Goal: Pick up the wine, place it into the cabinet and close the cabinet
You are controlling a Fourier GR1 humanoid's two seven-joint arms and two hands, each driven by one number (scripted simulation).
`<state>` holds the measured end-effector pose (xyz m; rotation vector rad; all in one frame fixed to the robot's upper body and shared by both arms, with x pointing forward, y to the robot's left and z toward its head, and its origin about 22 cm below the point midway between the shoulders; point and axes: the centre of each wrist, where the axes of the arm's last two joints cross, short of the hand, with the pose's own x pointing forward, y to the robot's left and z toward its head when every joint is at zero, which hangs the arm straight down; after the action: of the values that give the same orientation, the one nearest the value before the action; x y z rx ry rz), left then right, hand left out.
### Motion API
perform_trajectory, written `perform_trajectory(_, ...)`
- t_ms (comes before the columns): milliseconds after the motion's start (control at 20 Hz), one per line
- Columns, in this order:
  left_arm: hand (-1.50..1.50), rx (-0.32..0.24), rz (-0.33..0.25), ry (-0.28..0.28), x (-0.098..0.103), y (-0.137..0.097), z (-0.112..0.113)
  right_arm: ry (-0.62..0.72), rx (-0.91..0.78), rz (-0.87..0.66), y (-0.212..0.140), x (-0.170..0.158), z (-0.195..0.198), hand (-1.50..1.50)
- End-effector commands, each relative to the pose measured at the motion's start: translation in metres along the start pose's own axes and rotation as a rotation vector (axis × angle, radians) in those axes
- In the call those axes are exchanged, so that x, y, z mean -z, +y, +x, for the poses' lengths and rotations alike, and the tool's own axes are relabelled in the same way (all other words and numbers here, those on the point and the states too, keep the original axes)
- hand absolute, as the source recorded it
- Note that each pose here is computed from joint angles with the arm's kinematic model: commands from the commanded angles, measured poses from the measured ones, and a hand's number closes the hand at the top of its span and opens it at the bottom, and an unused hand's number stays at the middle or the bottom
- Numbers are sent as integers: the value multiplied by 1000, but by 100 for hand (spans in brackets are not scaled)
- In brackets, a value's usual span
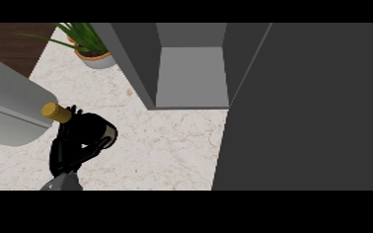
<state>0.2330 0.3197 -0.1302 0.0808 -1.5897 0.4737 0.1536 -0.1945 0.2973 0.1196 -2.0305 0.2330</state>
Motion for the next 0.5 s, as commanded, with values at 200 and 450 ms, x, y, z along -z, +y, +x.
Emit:
perform_trajectory(200, 150, -8, -101, -38, 4, 8, -3, 18, 23, 67, -4, -29, 14, -150)
perform_trajectory(450, 150, 147, -195, -167, 25, -24, 6, 12, 50, 49, 4, -16, 5, -150)
